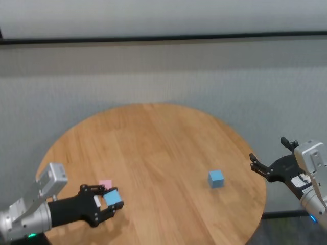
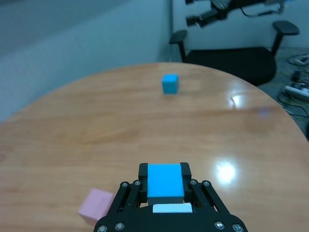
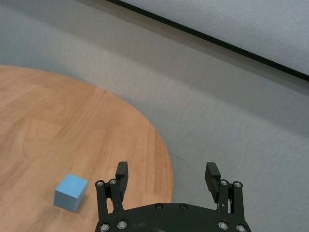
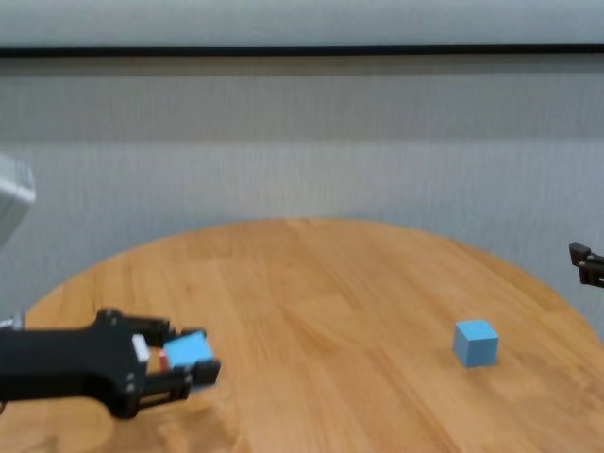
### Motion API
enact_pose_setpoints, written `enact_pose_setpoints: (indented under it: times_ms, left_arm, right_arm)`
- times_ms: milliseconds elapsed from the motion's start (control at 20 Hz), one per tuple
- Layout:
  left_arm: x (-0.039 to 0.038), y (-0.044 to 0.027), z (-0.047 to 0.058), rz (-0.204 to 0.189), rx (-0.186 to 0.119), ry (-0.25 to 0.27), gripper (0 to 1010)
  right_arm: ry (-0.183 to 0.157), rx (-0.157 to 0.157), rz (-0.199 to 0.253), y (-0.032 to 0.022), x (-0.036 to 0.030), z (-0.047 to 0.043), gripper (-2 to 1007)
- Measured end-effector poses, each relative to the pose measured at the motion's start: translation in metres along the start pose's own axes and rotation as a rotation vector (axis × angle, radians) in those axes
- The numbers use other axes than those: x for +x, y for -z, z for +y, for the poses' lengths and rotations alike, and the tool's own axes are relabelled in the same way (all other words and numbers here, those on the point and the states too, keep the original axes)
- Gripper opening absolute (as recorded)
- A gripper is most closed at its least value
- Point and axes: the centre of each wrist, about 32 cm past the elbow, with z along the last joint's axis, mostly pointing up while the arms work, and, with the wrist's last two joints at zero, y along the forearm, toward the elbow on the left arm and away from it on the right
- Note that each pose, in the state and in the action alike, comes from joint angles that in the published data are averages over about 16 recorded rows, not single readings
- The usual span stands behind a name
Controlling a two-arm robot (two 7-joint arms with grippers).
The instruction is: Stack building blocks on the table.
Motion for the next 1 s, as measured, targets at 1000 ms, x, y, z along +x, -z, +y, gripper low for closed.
enact_pose_setpoints:
  times_ms: [1000]
  left_arm:
    - [0.0266,-0.0425,-0.075,0.001,-0.037,-0.133,394]
  right_arm:
    - [0.000,0.000,0.000,0.0000,0.0000,0.0000,1005]
